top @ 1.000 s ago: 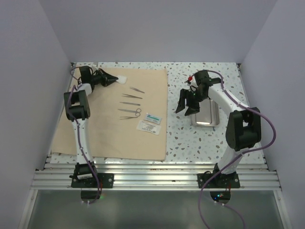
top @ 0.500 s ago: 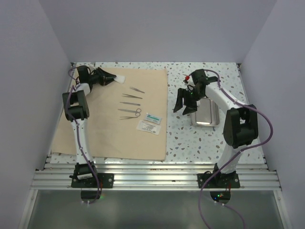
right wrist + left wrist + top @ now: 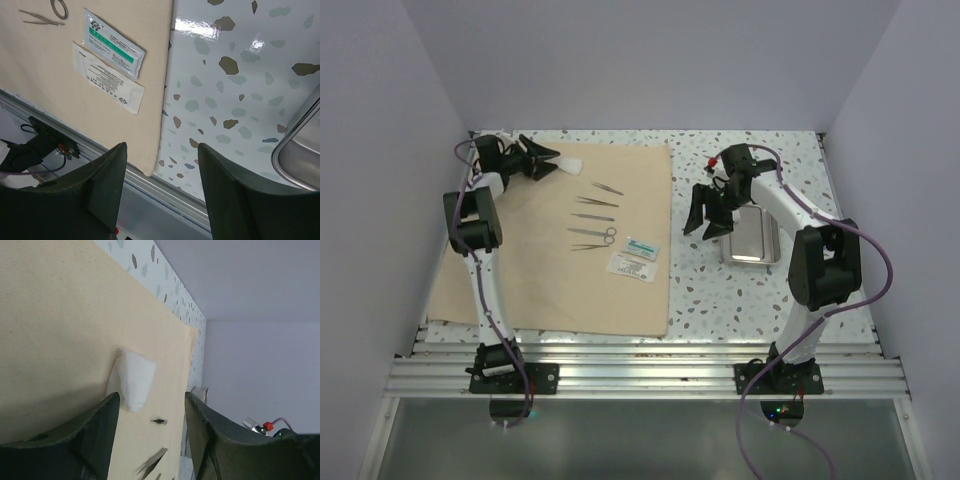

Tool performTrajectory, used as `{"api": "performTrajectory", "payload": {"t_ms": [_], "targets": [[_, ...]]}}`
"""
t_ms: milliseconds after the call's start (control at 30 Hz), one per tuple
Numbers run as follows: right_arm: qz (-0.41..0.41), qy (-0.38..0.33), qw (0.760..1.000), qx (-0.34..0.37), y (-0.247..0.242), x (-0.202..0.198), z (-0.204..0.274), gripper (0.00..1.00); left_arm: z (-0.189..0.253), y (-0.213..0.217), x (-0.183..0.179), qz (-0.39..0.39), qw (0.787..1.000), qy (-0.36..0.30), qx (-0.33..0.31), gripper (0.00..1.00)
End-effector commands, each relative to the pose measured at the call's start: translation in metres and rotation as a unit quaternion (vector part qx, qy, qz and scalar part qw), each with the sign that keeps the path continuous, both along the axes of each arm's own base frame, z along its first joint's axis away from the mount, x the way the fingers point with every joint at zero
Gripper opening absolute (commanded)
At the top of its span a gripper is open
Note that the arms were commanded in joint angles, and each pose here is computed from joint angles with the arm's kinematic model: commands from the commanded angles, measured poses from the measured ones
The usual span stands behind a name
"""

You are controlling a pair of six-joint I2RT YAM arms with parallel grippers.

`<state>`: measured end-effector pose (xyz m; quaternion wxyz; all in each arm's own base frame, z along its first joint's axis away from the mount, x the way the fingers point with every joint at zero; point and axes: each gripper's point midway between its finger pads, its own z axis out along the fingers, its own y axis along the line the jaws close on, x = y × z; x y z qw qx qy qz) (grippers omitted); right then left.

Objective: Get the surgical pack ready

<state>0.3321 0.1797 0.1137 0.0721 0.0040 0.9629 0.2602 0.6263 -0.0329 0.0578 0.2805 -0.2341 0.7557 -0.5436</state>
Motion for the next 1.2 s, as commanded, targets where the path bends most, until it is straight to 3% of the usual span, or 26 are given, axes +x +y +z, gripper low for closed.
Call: {"api": "performTrajectory", "payload": {"t_ms": [0,233,467,667,867,1100,1167], "targets": [[0.015,-0.019,1.000,0.016,0.006,0.001,0.016,0.63,0.048,0.021,0.000,0.021,0.998,-0.047,0.032,0.59],[0.015,-0.018,0.999,0.021,0.006,-0.005,0.014,0.63,0.029,0.029,-0.013,0.037,0.996,0.001,0.086,0.65],[0.011,-0.016,1.000,0.022,0.006,-0.005,0.012,0.63,0.011,-0.005,-0.013,0.018,0.994,0.012,0.108,0.70],[0.008,-0.014,1.000,0.021,0.005,-0.005,0.011,0.63,-0.012,-0.021,-0.007,0.032,0.988,0.062,0.135,0.69],[0.004,-0.011,1.000,0.019,0.005,-0.007,0.009,0.63,-0.031,-0.009,-0.017,0.061,0.978,0.125,0.158,0.68],[0.004,-0.013,1.000,0.019,0.005,-0.005,0.008,0.63,-0.038,0.001,-0.034,0.084,0.970,0.163,0.160,0.63],[0.003,-0.009,1.000,0.020,0.006,-0.006,0.007,0.63,-0.022,0.004,-0.034,0.099,0.972,0.148,0.156,0.63]]}}
